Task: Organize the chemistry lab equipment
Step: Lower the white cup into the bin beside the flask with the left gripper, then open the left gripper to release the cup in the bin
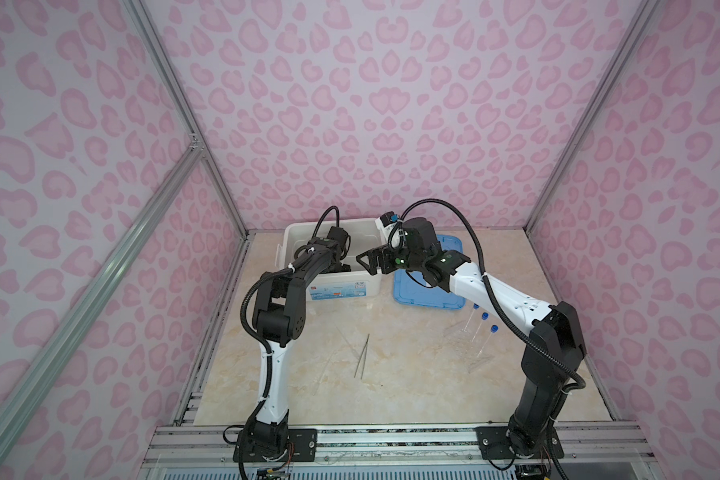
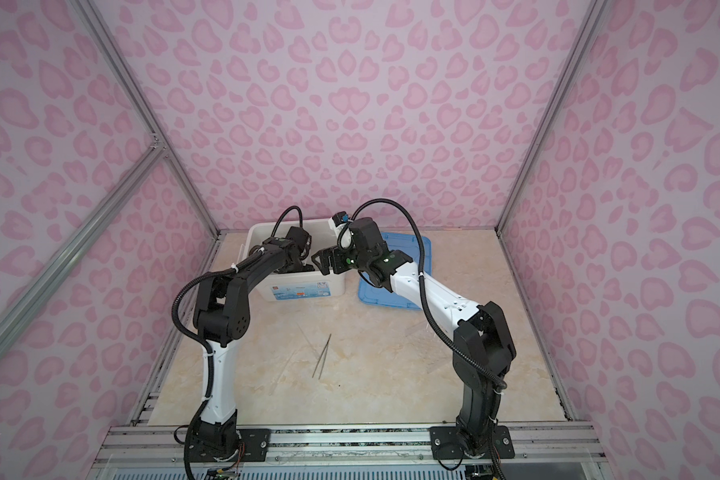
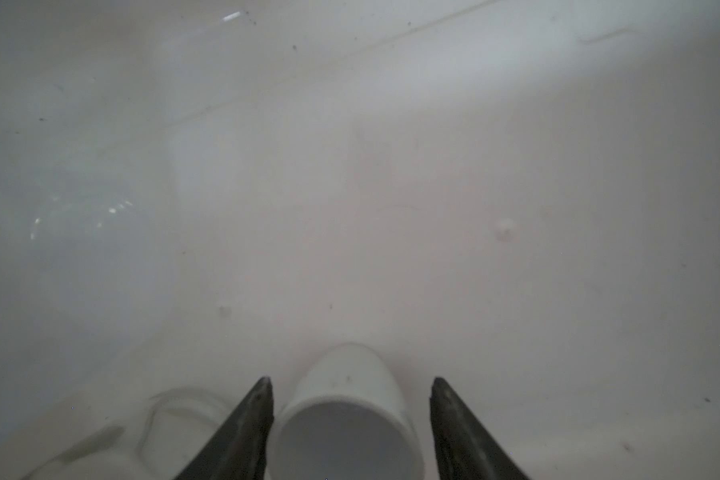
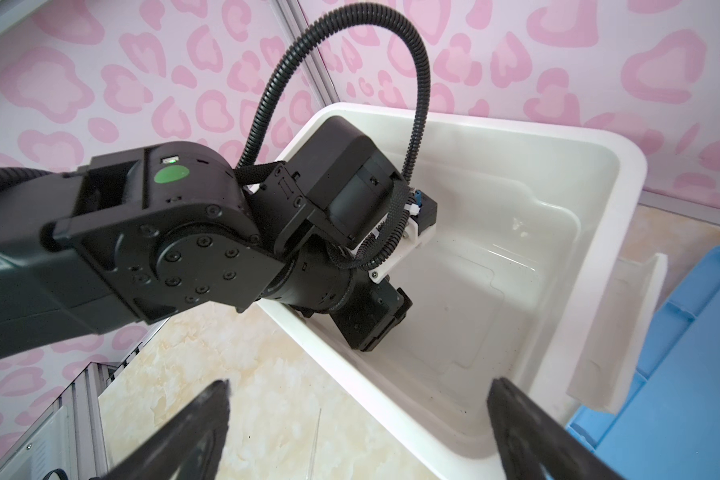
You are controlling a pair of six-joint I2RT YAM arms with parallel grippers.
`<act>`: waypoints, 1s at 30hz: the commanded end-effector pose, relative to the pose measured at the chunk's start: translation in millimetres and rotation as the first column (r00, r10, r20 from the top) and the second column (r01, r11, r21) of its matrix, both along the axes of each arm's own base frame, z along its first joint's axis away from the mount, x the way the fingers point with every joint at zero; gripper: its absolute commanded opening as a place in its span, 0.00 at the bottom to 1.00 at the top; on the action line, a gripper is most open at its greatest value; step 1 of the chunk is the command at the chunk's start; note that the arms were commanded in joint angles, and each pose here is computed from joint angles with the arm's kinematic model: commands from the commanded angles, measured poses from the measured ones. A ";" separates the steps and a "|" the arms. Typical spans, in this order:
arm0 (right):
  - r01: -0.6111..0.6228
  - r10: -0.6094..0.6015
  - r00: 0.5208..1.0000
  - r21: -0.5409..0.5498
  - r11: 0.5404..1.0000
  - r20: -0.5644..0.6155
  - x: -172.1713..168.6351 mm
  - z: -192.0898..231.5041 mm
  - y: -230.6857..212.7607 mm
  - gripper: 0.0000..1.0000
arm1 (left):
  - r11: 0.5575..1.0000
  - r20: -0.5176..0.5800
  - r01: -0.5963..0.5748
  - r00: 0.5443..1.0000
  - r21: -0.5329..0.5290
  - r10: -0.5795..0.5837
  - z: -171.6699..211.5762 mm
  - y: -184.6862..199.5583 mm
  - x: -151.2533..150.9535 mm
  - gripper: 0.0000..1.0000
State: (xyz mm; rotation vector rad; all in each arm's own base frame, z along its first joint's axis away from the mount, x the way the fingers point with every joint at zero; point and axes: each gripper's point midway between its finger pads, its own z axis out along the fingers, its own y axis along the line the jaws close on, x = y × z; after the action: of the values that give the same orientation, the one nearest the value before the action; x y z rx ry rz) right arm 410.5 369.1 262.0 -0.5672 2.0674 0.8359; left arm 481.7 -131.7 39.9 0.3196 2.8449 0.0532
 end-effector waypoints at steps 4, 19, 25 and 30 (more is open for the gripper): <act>0.016 -0.016 1.000 0.004 1.000 0.010 0.3 5.9 -2.5 0.97 | 1.000 0.098 -0.006 0.995 -0.019 0.008 53.2 1.8 4.1 0.86; 0.033 -0.033 0.999 0.010 0.999 0.040 -4.7 23.2 -11.7 0.97 | 0.992 0.227 -0.006 0.973 -0.126 0.035 126.8 -7.8 3.9 0.99; 0.041 -0.041 0.997 0.014 0.999 0.060 -9.5 34.7 -18.4 0.98 | 0.979 0.293 -0.018 0.953 -0.204 0.078 172.1 -11.1 -3.3 0.97; 0.045 -0.045 0.995 0.001 0.999 0.090 -19.8 47.5 -30.3 0.99 | 0.961 0.350 -0.031 0.928 -0.275 0.130 218.5 -8.8 -22.4 0.97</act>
State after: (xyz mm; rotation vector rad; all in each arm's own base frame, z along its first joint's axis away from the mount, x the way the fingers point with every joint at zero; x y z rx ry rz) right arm 394.4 344.3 309.3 -0.5336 1.9913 0.7980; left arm 472.6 -140.9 235.6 0.1652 2.4769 -0.1668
